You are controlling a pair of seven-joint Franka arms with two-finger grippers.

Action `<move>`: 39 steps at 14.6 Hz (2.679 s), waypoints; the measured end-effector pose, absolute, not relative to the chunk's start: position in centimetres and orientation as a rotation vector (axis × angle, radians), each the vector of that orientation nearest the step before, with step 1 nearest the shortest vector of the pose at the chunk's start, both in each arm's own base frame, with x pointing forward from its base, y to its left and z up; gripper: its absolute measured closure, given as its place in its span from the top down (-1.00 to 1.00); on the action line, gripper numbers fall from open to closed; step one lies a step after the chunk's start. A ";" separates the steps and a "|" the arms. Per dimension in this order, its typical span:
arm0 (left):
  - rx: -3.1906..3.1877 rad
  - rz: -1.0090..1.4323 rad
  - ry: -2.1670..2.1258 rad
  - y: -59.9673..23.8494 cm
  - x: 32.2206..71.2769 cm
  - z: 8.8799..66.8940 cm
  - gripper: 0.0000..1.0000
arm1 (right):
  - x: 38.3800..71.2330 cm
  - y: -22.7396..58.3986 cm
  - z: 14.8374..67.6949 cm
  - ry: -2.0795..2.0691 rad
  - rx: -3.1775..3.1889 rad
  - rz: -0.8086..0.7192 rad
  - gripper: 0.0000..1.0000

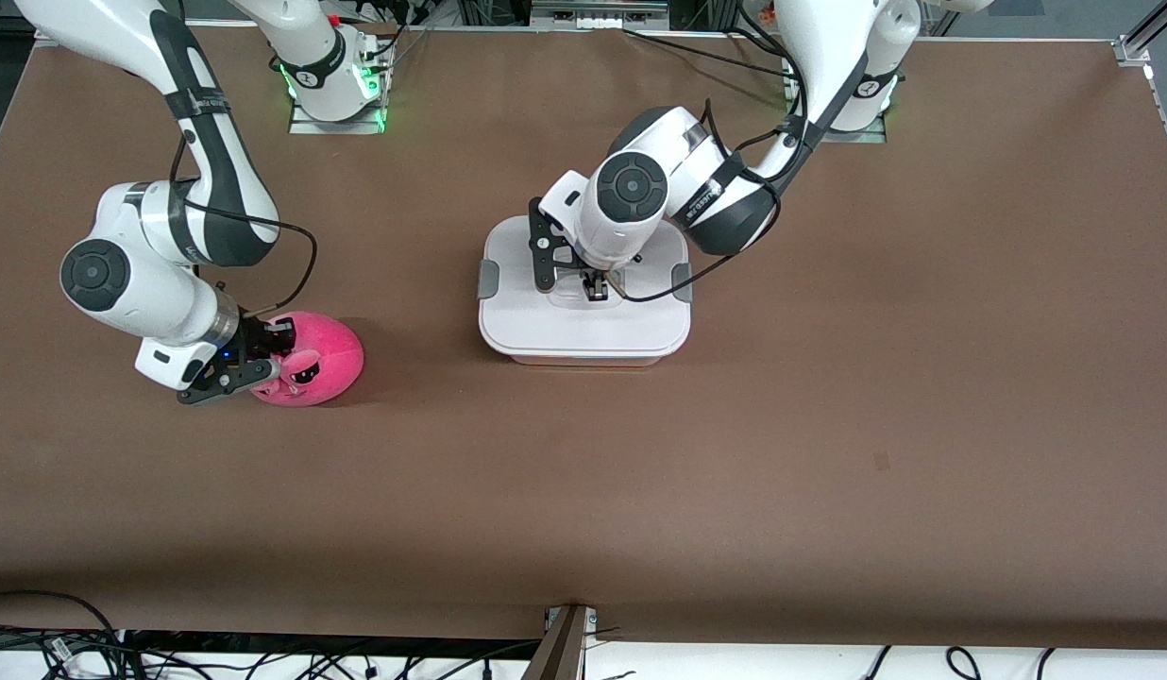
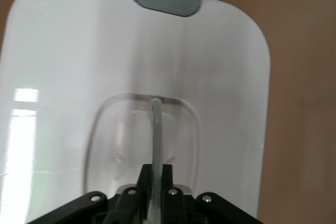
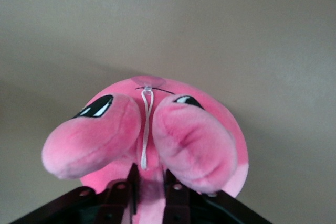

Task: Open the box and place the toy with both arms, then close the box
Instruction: 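Lift the lid with the left gripper while the right gripper grasps the toy, then lower the pink toy into the pink box with the right gripper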

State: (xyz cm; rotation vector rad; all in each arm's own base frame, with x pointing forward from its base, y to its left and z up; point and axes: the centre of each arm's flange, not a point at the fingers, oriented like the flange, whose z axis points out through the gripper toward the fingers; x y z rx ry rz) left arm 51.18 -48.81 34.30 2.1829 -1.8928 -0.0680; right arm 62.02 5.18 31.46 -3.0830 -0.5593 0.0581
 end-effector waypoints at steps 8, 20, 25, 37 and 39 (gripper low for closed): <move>2.121 0.055 -1.961 -49.7 51.9 38.8 -0.86 | 63.3 6.1 34.4 -0.582 -3.077 0.060 -0.86; 2.242 0.006 -1.963 -34.5 59.4 47.1 -0.86 | 61.7 17.9 48.1 -0.995 -2.896 0.173 -0.86; 2.214 0.005 -2.015 -30.3 61.4 47.1 -0.86 | 56.8 29.0 50.0 -1.320 -2.773 0.145 -0.86; 2.244 -0.007 -2.057 -27.4 62.8 47.1 -0.86 | 50.3 42.1 45.8 -1.858 -2.622 0.132 -0.86; 2.243 -0.007 -2.057 -27.3 62.8 47.1 -0.86 | 49.9 43.2 44.8 -1.894 -2.606 0.131 -0.86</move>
